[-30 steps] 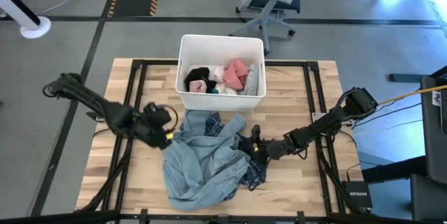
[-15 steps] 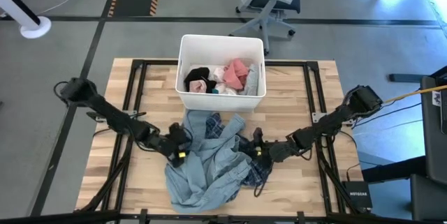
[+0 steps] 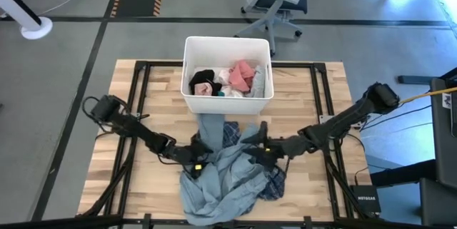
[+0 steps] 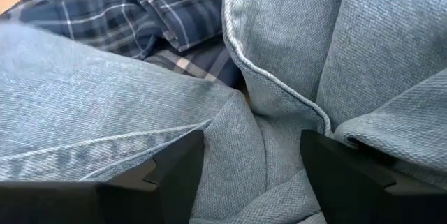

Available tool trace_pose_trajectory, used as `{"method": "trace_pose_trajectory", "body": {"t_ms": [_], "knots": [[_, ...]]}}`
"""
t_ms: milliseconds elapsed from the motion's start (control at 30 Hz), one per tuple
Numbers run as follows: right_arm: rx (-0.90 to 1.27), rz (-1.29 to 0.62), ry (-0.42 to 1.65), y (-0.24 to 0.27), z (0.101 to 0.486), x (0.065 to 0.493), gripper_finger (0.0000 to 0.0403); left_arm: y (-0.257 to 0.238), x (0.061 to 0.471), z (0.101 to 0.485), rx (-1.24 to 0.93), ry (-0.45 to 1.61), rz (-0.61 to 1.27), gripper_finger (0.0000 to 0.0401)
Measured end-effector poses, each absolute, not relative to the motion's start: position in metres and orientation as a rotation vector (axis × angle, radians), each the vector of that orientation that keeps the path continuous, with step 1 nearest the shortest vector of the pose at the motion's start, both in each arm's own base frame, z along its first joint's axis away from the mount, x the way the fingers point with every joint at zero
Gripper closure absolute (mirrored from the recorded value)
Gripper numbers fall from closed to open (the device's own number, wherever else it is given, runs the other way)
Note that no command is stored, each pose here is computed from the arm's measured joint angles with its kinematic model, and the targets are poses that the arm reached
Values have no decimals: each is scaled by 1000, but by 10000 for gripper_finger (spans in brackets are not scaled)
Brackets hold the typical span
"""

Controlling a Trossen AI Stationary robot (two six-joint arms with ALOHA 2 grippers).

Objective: Sort clothes
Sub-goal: Put the blue polo shirt into the white laundry bin

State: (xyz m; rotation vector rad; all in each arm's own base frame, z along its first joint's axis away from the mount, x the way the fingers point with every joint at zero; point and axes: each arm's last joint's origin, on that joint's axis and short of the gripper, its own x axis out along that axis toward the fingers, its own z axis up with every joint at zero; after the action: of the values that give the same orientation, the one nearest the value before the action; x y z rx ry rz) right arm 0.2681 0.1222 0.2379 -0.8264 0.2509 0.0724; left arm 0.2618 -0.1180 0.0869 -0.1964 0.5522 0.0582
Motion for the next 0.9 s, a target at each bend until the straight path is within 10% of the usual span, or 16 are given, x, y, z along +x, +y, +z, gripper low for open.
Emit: {"method": "trace_pose_trajectory", "body": {"t_ms": [467,900], "knots": [[-840,289,679,106,144,292,217,-122,269,83,-151,601,44,168],[-769,297,771,102,173,264,217,-120,257,102,-153,666,63,168]]}}
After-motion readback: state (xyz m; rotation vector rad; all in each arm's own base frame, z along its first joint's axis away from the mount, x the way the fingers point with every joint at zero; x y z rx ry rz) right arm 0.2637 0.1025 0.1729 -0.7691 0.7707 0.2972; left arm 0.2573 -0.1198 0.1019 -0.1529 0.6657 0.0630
